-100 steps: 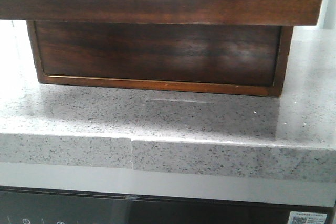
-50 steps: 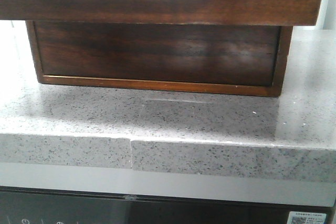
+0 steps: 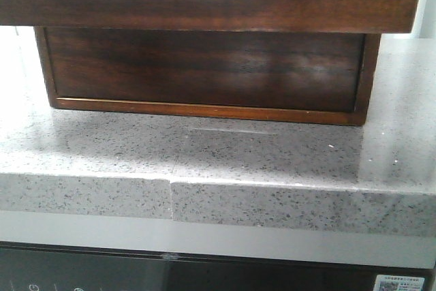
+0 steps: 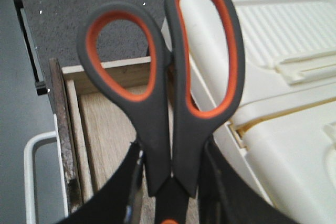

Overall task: Put scissors in drawer with both arms
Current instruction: 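Carry the scissors over the open drawer and lower them inside, then open the right gripper to release the scissors and withdraw upward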

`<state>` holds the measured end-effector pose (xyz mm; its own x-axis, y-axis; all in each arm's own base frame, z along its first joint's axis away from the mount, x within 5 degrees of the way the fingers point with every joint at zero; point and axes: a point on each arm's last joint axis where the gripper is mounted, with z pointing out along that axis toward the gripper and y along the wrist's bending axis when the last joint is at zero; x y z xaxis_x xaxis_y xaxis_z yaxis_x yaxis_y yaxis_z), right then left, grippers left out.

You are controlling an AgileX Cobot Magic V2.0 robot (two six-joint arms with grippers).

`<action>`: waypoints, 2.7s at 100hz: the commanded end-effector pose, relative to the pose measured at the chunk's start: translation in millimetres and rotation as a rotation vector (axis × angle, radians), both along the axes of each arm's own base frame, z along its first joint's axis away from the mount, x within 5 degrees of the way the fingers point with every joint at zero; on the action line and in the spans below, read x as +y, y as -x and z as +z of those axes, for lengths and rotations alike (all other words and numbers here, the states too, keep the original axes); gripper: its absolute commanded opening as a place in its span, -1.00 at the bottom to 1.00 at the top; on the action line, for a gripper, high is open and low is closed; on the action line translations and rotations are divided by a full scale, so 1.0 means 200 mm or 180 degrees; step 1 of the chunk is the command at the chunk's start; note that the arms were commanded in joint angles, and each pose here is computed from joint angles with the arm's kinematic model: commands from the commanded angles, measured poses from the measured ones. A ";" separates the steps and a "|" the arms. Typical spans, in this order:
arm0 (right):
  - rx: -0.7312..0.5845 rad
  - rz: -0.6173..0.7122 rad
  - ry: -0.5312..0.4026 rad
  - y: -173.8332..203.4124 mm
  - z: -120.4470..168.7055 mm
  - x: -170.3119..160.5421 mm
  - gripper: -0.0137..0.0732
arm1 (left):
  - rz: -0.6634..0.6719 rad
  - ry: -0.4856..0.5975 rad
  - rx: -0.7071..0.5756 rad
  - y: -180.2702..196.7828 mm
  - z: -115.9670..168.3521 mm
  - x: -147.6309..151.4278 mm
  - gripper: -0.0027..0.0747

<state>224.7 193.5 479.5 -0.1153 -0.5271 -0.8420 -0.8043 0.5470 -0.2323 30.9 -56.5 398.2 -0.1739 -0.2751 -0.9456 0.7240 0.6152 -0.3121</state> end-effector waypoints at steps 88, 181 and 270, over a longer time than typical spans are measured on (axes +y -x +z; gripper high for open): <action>0.0073 0.0074 0.0443 -0.29 -0.28 0.21 0.30 | 0.0032 0.0203 -0.0081 0.01 0.07 0.01 -0.98; -0.1311 -0.0083 -0.1113 0.93 -0.22 -0.74 -0.79 | 0.0943 -0.1463 -0.0946 0.16 -0.29 0.18 -0.98; -0.1557 -0.0760 -0.1523 1.06 -0.56 -0.89 -0.79 | 0.0791 -0.1525 -0.0600 0.09 -0.47 0.15 -0.98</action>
<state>12.8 16.5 353.1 0.1968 -0.1398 -0.9704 -0.5497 0.8038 -0.2273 12.2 -27.5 291.2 -0.0173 0.2510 -0.9678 0.5716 0.7967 0.1964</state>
